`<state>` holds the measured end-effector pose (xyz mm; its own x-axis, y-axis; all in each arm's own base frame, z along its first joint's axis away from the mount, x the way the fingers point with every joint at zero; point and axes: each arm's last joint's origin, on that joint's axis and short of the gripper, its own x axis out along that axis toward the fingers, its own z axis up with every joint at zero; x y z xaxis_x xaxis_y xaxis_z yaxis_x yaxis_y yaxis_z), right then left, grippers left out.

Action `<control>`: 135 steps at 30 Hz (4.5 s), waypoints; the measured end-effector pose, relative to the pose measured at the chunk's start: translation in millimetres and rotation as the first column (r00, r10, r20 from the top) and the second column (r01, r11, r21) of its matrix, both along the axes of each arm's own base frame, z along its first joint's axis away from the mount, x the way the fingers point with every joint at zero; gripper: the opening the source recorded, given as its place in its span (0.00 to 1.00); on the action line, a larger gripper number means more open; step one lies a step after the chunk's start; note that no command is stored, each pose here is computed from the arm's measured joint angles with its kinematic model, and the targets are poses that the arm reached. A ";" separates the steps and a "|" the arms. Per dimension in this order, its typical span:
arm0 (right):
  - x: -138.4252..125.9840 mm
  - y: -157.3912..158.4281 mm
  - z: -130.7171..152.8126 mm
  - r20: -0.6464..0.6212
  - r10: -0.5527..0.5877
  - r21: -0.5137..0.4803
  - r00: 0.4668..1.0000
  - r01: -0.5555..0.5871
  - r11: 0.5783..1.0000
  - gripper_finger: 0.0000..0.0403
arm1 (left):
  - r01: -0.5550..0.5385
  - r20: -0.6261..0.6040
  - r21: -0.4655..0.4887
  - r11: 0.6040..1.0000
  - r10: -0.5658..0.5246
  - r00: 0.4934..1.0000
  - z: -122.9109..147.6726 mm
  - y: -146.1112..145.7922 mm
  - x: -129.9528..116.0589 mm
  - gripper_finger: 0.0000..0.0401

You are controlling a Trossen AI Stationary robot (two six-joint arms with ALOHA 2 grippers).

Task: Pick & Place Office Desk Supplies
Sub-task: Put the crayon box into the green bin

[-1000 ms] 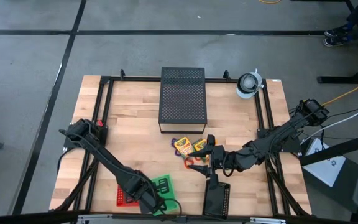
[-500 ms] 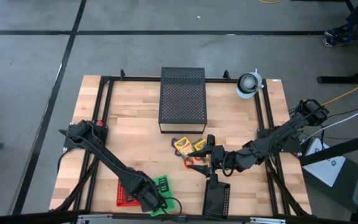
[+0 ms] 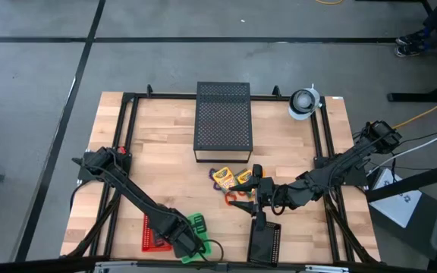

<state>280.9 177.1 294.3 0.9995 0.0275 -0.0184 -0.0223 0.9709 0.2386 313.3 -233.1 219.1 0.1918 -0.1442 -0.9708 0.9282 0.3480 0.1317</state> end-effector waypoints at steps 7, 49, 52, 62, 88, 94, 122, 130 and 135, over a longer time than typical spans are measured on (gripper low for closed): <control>0.0 0.0 -0.1 -0.001 0.000 0.000 1.000 0.000 1.000 0.49 | -0.010 0.022 0.036 0.999 0.009 1.000 1.3 -1.2 -1.2 0.27; -25.6 31.5 -1.9 -0.008 -0.014 -0.166 1.000 0.012 0.986 0.49 | -0.574 0.696 0.049 0.818 0.384 0.607 24.1 146.8 22.8 0.30; -25.8 31.5 -4.6 -0.032 -0.015 -0.149 0.999 0.010 0.989 0.49 | -0.580 0.718 0.105 0.808 0.342 0.607 -3.8 147.6 26.3 0.30; -25.8 31.1 -6.2 -0.046 -0.019 -0.128 0.999 0.013 0.992 0.49 | -0.617 0.700 0.090 0.782 0.391 0.598 -46.0 127.7 28.8 0.38; -25.8 31.1 -6.1 -0.047 -0.017 -0.094 0.999 0.013 0.995 0.49 | -0.708 0.616 -0.028 0.706 0.570 0.544 -76.8 152.2 22.4 0.53; -25.9 31.3 -6.1 -0.048 -0.006 -0.098 0.999 0.001 0.995 0.49 | -0.681 0.671 -0.026 0.731 0.518 0.530 -94.3 146.4 7.6 0.52; -25.8 31.1 -6.8 -0.052 -0.011 -0.133 0.999 0.003 0.991 0.49 | -0.581 0.706 0.005 0.814 0.408 0.578 -125.5 139.6 16.3 0.52; -25.9 31.0 -7.3 -0.057 -0.010 -0.133 0.998 0.003 0.991 0.49 | -0.630 0.654 0.163 0.760 0.395 0.646 -136.5 141.7 1.7 0.52; -25.9 31.0 -8.1 -0.064 -0.011 -0.120 0.998 0.003 0.993 0.49 | -0.632 0.647 0.153 0.760 0.407 0.646 -137.1 141.6 1.3 0.52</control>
<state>255.0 208.1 286.2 0.9962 0.0139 -0.0855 -0.0034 0.9926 0.1211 314.6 -91.5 82.0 0.6318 0.4604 -0.6237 0.3228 0.5752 0.7516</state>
